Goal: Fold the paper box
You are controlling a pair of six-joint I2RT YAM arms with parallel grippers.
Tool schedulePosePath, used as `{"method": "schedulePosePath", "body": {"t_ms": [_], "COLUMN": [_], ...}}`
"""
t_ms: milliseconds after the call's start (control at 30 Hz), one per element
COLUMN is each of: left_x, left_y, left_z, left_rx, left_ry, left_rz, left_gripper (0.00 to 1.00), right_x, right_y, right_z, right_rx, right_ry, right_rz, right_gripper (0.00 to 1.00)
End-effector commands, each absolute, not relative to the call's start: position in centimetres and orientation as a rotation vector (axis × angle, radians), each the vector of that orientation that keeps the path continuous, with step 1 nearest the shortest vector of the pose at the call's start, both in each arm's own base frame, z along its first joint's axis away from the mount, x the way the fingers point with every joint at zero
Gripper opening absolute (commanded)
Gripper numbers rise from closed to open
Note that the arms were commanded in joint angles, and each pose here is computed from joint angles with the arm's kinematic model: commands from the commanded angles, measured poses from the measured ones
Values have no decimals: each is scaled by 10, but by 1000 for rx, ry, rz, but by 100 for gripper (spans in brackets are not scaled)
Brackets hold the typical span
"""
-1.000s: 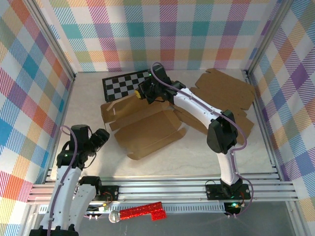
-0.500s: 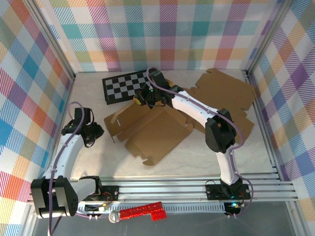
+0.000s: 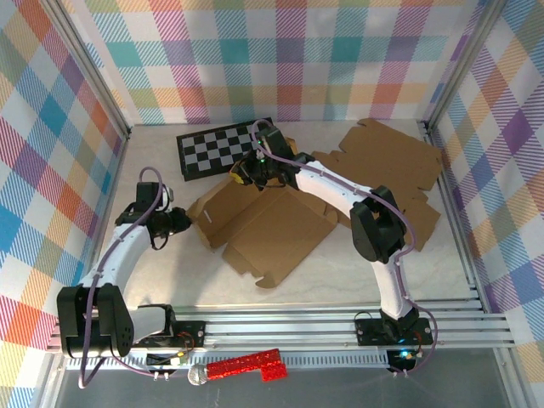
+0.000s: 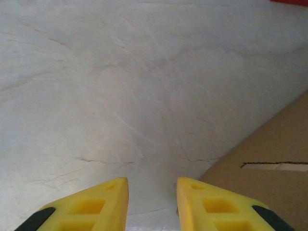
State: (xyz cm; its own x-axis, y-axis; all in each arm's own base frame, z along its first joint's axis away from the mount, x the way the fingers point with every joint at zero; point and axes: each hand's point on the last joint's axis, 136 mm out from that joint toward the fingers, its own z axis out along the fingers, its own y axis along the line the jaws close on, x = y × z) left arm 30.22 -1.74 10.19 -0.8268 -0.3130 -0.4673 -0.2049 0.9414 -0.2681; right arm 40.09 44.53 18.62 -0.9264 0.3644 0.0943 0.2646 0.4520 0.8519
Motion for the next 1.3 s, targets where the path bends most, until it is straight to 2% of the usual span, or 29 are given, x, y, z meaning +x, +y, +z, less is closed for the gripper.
{"method": "schedulePosePath", "body": {"t_ms": [0, 433, 633, 1067, 1267], "left_x": [298, 295, 293, 280, 280], "left_y": [-31, -56, -46, -20, -25], "left_z": [96, 94, 116, 128, 125], "left_rx": [-257, -136, -235, -331, -311], "left_ry": [2581, 2575, 2508, 2517, 2526], "left_rz": [-323, -341, -297, -125, -154], "left_gripper": [33, 36, 39, 46, 47], "right_x": [400, 401, 406, 407, 401], "right_y": [453, 456, 457, 456, 457], "right_z": [180, 185, 206, 242, 222], "right_rx": [544, 536, 561, 508, 445], "right_ry": [2562, 2417, 2339, 2228, 2259], "right_rz": [1561, 1719, 1782, 1866, 1843], "right_gripper": [0, 0, 0, 0, 0]}}
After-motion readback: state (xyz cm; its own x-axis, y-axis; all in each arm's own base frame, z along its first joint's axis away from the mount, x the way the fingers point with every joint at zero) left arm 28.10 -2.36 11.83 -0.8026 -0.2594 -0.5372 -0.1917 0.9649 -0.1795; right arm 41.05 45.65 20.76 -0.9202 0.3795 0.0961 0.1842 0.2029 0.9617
